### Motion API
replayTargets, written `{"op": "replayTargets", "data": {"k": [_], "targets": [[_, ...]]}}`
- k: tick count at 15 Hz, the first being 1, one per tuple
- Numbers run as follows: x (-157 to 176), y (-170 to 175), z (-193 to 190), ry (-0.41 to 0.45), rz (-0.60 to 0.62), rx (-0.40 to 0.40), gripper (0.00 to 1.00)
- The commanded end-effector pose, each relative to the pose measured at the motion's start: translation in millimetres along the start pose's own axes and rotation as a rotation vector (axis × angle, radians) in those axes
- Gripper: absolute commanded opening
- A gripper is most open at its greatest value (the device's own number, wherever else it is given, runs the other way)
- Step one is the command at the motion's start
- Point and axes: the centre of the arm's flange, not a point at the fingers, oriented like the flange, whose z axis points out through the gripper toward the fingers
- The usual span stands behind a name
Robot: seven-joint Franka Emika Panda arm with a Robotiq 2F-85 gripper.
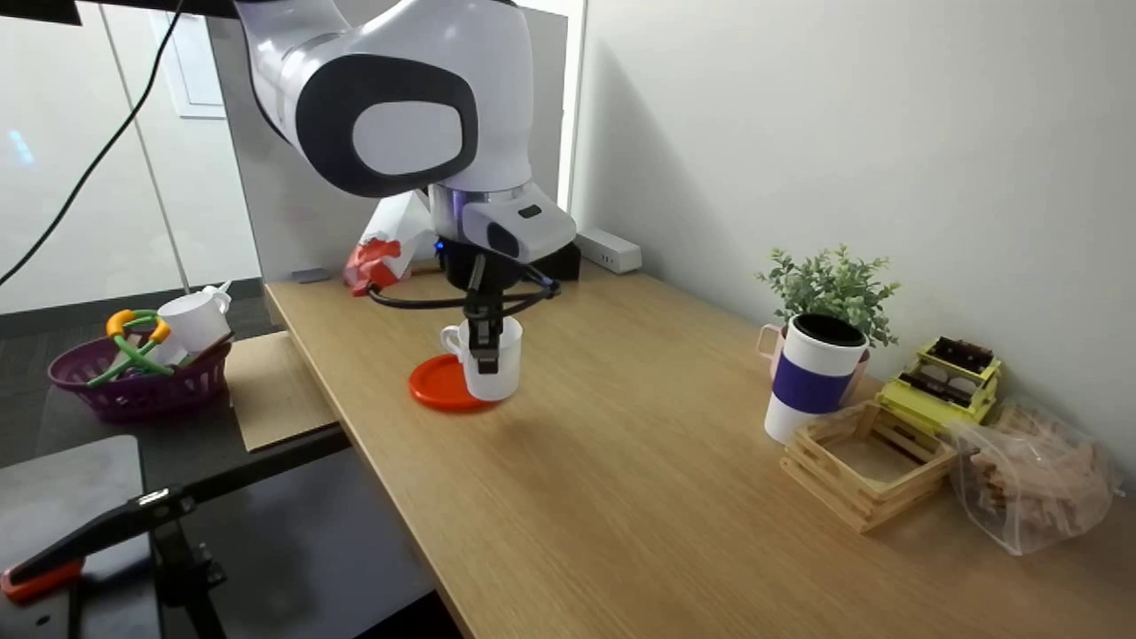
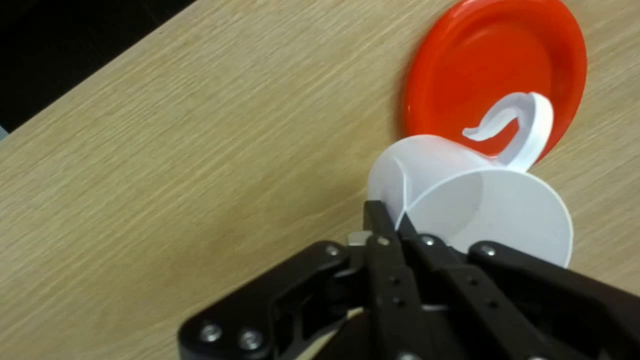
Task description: Take the cup from the plate and put it on the table
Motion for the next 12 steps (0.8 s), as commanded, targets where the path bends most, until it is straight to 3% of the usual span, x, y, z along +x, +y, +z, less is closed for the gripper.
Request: {"op": "replayTargets", "data": {"k": [1,9,11,12], "targets": [[9,5,4,-0.014,0.082,0.009,0.01],[11,15,-1,-0.030,0.275,-0.030,0.01],[9,16,2,-0.070,0.303,-0.035,0.06],[7,16,3,-0.085,0.319,-0.038,0.17]]}}
